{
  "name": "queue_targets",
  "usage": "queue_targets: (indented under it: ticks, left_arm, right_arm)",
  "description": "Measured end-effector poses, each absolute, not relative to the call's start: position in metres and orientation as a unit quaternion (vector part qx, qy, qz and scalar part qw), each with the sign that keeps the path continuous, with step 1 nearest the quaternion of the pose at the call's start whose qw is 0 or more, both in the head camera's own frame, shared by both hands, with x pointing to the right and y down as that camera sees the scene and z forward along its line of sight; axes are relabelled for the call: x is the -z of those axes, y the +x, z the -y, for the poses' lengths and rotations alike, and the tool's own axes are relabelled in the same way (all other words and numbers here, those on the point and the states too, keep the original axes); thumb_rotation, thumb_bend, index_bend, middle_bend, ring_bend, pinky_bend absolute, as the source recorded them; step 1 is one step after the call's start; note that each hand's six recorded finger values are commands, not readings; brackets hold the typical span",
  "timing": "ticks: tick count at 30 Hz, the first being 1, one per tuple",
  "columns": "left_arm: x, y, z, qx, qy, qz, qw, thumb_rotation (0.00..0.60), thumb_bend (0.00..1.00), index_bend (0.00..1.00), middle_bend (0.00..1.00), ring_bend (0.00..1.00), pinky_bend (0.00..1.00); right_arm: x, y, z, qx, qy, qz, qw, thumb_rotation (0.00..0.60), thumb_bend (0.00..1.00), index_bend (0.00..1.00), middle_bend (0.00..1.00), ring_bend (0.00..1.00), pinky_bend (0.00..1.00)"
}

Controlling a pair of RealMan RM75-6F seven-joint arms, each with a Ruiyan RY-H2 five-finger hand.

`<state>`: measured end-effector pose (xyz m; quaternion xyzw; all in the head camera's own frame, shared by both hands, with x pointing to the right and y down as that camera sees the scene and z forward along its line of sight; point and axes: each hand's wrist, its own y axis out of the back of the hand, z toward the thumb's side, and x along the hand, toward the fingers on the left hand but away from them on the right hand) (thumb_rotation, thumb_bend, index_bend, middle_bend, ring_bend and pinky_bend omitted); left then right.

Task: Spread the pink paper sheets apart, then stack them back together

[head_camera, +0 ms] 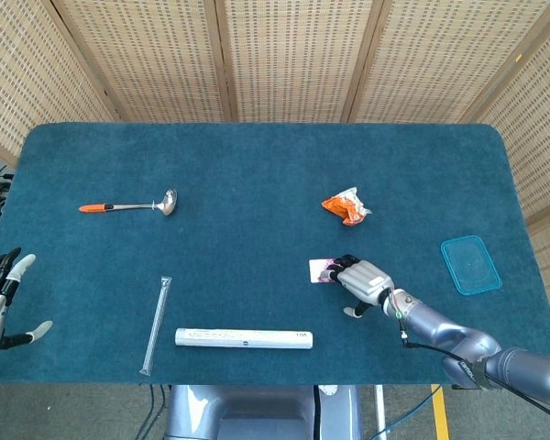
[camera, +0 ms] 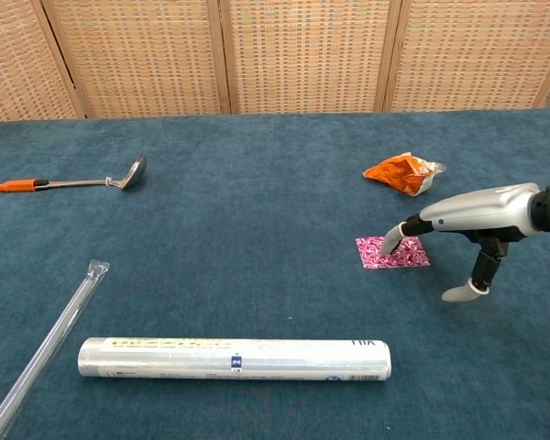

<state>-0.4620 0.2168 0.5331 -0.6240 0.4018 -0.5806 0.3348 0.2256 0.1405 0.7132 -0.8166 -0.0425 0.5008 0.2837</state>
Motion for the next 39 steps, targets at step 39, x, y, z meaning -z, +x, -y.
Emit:
queue_targets:
  ticks: [39]
  left_arm:
    - [-0.531,-0.456,-0.215,0.578,-0.623,-0.401,0.343,0.573,0.0,0.09,0.0,0.0,0.0]
  right_arm:
    - [-0.72,0.301,-0.123,-0.583,-0.752,0.054,0.302,0.6,0.36,0.14,0.15,0.0,0.0]
